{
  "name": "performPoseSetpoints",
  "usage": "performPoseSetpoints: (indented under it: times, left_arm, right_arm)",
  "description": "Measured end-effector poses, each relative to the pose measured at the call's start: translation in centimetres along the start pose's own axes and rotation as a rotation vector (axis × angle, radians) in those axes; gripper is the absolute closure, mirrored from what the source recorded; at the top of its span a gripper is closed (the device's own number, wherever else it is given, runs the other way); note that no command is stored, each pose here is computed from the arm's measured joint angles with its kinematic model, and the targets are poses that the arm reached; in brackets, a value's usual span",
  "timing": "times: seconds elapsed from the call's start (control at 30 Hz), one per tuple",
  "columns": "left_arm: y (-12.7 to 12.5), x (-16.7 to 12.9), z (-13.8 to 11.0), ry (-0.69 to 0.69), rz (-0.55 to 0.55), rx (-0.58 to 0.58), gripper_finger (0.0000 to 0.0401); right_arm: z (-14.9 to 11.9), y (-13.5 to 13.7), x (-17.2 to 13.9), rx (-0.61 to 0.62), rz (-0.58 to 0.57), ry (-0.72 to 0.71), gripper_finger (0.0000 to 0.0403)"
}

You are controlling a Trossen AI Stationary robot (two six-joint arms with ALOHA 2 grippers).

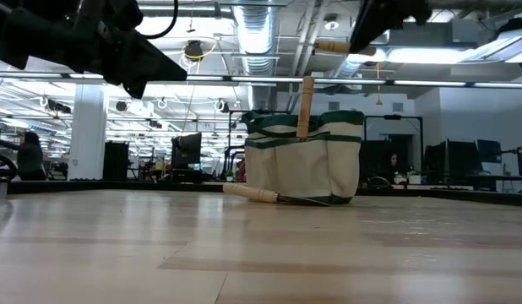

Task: Pick & Place Garden tools in Gardening bag
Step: Put the brown trowel into the gardening bag

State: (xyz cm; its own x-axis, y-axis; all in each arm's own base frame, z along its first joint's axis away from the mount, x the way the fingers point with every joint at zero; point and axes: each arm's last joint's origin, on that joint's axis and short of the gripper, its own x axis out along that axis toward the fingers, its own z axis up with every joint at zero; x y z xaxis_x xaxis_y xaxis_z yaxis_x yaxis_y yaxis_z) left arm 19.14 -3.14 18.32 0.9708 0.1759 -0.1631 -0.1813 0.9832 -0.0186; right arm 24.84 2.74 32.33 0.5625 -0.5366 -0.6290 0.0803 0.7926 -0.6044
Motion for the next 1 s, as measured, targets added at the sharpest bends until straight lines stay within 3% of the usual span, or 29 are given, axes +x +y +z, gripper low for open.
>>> performPoseSetpoints:
  times: [0.2,0.63,1.0]
  left_arm:
    - [0.0,0.0,0.1,-0.006,-0.001,-0.003,0.0399]
    - [0.0,0.0,0.0,0.000,-0.001,0.001,0.0399]
    - [0.0,0.0,-0.1,0.009,0.001,0.005,0.0399]
  right_arm:
    - [2.8,-0.8,0.5,-0.122,0.002,0.091,0.0347]
    - [5.9,0.2,4.6,-0.476,0.018,0.379,0.0347]
    - [9.1,-0.5,7.0,-0.701,0.079,0.504,0.0347]
